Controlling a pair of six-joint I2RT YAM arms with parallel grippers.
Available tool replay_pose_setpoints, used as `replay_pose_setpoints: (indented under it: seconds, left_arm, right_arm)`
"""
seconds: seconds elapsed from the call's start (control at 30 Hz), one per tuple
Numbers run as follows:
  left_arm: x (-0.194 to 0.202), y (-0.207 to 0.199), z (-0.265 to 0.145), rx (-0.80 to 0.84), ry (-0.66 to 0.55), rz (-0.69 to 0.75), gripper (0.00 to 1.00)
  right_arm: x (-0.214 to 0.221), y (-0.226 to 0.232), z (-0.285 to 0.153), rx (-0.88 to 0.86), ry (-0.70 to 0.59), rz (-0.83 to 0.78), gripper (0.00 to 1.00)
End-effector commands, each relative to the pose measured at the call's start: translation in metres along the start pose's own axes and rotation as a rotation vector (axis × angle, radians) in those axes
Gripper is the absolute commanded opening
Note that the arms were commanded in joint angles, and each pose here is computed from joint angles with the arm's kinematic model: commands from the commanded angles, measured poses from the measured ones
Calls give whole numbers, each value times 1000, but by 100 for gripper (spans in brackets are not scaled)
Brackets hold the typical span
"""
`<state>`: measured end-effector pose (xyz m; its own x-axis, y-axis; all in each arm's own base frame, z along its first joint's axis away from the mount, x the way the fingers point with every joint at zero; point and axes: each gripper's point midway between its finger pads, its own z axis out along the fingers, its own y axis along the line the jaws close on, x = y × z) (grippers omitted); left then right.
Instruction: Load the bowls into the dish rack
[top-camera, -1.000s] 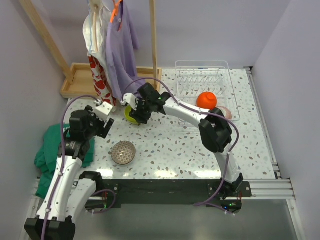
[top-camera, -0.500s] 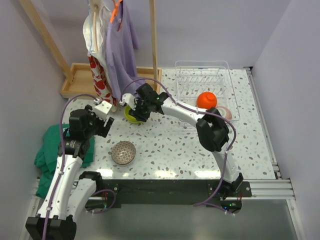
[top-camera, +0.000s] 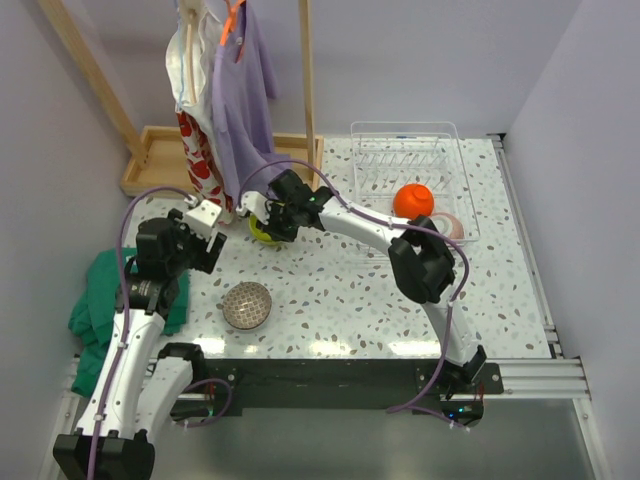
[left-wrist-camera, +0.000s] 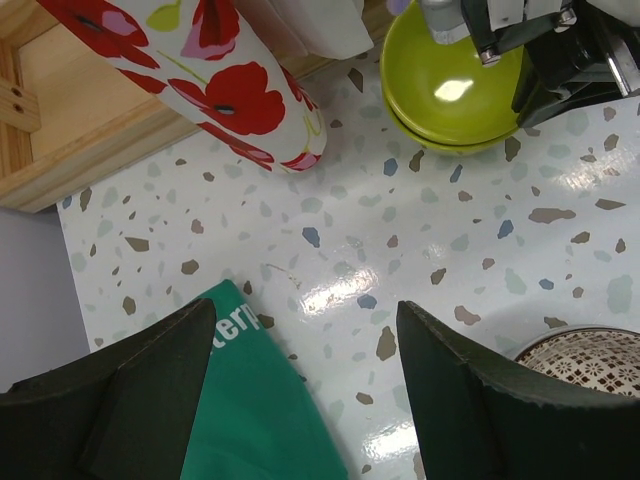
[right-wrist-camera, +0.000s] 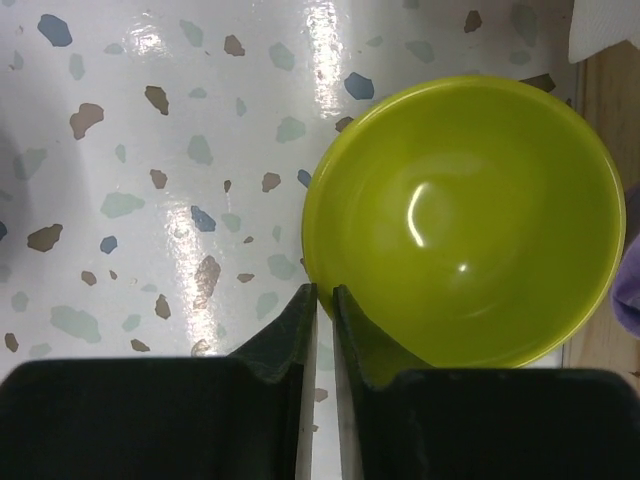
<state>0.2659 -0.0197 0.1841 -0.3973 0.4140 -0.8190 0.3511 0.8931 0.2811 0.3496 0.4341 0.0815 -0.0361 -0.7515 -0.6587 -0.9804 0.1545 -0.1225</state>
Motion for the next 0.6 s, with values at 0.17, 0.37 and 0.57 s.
replay_pose_setpoints:
  seconds: [0.17, 0.37, 0.57]
  left_arm:
    - [-16, 3, 0, -2, -66, -28, 78]
    - [-15, 0, 1, 12, -74, -34, 78]
    - [-16, -1, 2, 19, -80, -37, 78]
  right_arm:
    - [-47, 1, -36, 17, -111, -41, 0]
    - [-47, 3, -44, 32, -105, -51, 4]
    - [-37, -6, -37, 93, -68, -60, 43]
